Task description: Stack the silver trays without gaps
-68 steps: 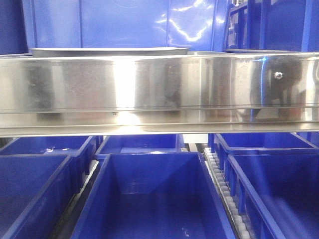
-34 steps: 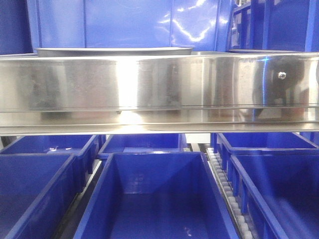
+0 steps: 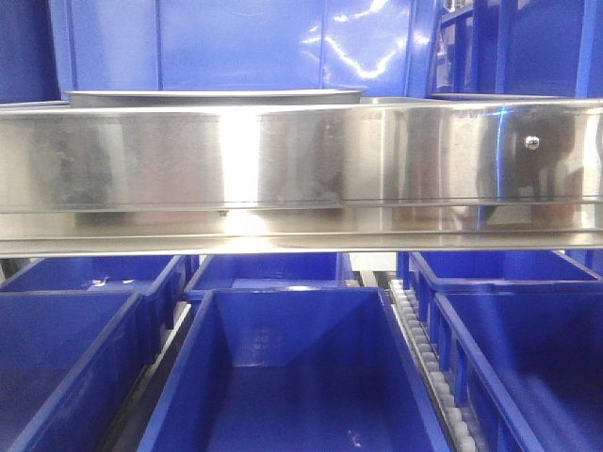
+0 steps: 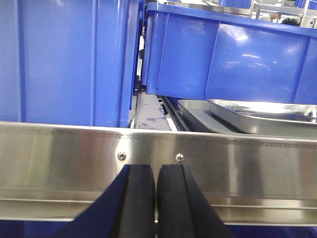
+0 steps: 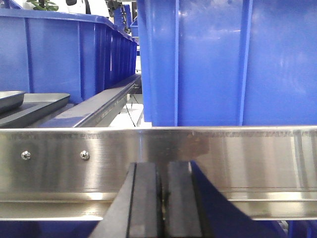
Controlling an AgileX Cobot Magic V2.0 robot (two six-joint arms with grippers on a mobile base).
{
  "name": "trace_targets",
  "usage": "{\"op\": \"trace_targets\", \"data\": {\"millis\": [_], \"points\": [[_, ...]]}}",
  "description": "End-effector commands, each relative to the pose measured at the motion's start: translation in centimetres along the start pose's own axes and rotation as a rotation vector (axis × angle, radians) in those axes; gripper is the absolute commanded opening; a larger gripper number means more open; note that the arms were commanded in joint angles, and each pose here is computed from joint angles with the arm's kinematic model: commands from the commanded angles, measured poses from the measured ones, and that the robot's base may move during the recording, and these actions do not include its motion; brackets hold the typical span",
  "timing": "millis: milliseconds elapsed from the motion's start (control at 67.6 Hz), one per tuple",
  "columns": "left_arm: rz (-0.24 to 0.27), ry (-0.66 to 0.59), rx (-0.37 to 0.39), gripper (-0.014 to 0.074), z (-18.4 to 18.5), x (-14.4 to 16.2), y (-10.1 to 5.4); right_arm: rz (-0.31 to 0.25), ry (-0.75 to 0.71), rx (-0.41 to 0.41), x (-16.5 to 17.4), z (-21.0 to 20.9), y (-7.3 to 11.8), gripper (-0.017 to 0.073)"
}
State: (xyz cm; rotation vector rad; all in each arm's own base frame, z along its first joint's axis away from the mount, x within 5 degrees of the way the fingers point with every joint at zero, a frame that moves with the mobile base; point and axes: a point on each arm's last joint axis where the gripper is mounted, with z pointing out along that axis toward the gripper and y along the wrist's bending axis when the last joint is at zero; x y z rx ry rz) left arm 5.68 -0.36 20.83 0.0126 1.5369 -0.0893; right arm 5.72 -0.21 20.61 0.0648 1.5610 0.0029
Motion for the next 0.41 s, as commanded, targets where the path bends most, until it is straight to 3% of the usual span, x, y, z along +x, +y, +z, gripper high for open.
{"op": "trace_targets", "data": {"millis": [0, 399], "points": [[-0.01, -0.018, -0.002, 0.0013, -0.05, -0.18, 0.0, 0.001, -0.025, 0.001, -0.23, -0.08, -0.01, -0.0017], [-0.01, -0.018, -0.002, 0.0013, -0.05, -0.18, 0.0, 0.001, -0.025, 0.001, -0.23, -0.08, -0.01, -0.0017]]}}
